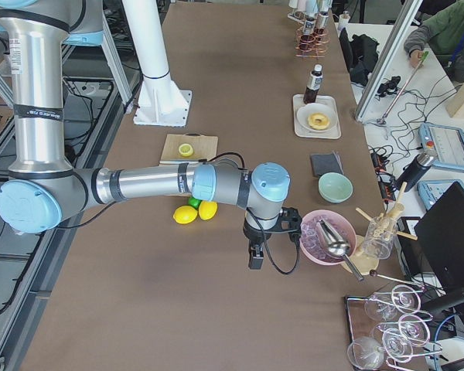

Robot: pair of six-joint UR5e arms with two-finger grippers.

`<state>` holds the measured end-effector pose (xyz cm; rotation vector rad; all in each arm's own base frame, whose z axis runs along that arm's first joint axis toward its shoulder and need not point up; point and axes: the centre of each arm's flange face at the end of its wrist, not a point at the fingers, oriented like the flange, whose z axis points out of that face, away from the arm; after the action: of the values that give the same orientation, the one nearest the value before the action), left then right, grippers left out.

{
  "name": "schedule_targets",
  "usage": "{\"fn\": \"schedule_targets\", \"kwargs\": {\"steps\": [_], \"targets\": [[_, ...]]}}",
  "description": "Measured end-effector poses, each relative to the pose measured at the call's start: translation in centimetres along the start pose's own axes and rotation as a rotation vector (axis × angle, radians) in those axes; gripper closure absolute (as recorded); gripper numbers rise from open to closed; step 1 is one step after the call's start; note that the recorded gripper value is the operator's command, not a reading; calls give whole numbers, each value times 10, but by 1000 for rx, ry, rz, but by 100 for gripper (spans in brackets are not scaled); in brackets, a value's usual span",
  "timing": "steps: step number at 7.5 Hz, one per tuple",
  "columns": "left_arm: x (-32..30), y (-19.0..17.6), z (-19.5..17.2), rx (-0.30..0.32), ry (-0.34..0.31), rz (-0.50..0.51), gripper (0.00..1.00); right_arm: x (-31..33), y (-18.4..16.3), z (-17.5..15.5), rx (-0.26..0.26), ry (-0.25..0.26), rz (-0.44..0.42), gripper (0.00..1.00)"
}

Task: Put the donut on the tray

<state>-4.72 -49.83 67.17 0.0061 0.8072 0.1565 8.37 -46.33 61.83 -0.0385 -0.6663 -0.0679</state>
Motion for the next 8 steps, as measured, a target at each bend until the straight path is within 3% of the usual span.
{"fn": "schedule_targets", "kwargs": {"steps": [8], "targets": [[-3, 3, -5, 11, 4, -7, 1, -1, 0, 0, 2, -3, -2, 0]]}}
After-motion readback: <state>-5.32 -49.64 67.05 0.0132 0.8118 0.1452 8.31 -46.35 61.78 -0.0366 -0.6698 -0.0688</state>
